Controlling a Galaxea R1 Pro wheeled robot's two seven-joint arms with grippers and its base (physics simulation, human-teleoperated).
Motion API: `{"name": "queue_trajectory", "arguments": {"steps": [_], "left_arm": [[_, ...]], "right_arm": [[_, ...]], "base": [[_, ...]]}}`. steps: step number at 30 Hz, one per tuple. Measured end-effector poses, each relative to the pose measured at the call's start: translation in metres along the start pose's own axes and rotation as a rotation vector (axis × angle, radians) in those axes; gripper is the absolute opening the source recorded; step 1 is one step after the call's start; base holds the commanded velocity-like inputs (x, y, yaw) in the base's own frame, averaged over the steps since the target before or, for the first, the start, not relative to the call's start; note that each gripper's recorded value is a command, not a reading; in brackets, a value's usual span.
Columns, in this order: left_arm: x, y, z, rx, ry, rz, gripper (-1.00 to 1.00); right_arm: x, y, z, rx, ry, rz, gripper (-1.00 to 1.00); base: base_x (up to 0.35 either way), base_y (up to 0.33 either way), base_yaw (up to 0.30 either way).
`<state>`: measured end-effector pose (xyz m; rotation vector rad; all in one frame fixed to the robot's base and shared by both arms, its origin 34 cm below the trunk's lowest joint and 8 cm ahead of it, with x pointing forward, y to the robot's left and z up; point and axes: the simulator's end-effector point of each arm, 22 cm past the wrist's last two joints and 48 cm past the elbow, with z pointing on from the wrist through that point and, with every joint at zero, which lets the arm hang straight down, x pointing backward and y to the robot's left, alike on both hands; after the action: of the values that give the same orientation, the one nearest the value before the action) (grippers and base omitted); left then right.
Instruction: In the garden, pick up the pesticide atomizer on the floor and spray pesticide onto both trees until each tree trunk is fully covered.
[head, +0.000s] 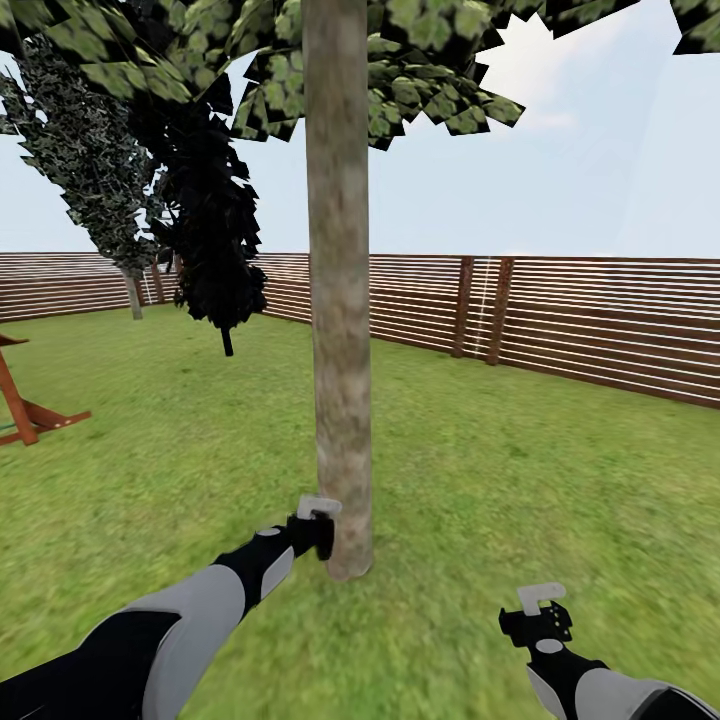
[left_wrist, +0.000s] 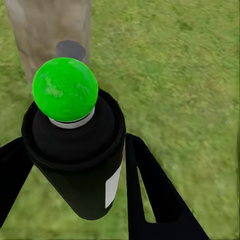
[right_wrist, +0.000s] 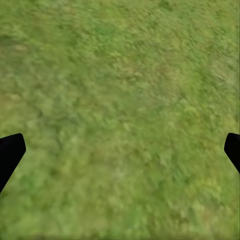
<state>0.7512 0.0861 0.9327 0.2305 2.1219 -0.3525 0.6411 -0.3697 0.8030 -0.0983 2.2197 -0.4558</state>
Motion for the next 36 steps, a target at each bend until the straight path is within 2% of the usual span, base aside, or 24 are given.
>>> {"name": "queue_trajectory", "arguments": {"steps": [5,7,8,11,26,36], "left_arm": [[-0.012,0.007,-0.001,-0.026,0.027,-0.011,-1.00],[-0.015,0.014,-0.001,-0.068,0.018,-0.010,-1.00],[-0.021,0.017,-0.001,-0.099,-0.009,-0.007,-1.00],[-0.029,0.023,-0.002,-0.128,-0.044,-0.003,-1.00],[-0.029,0.023,-0.002,-0.130,-0.053,-0.001,-1.00],[-0.028,0.023,-0.002,-0.130,-0.051,-0.001,-1.00]], "right_arm": [[0.000,0.000,0.000,0.001,0.001,0.000,1.00],[0.000,0.000,0.000,0.001,0.001,0.000,1.00],[0.000,0.000,0.000,0.001,0.000,0.000,1.00],[0.000,0.000,0.000,0.001,0.000,0.000,1.00],[0.000,-0.001,0.000,0.002,-0.001,0.000,1.00],[0.000,0.000,0.000,0.001,-0.001,0.000,1.00]], "base": [[0.000,0.000,0.000],[0.000,0.000,0.000],[0.000,0.000,0.000],[0.000,0.000,0.000],[0.140,0.000,0.000],[0.016,0.000,-0.036]]}}
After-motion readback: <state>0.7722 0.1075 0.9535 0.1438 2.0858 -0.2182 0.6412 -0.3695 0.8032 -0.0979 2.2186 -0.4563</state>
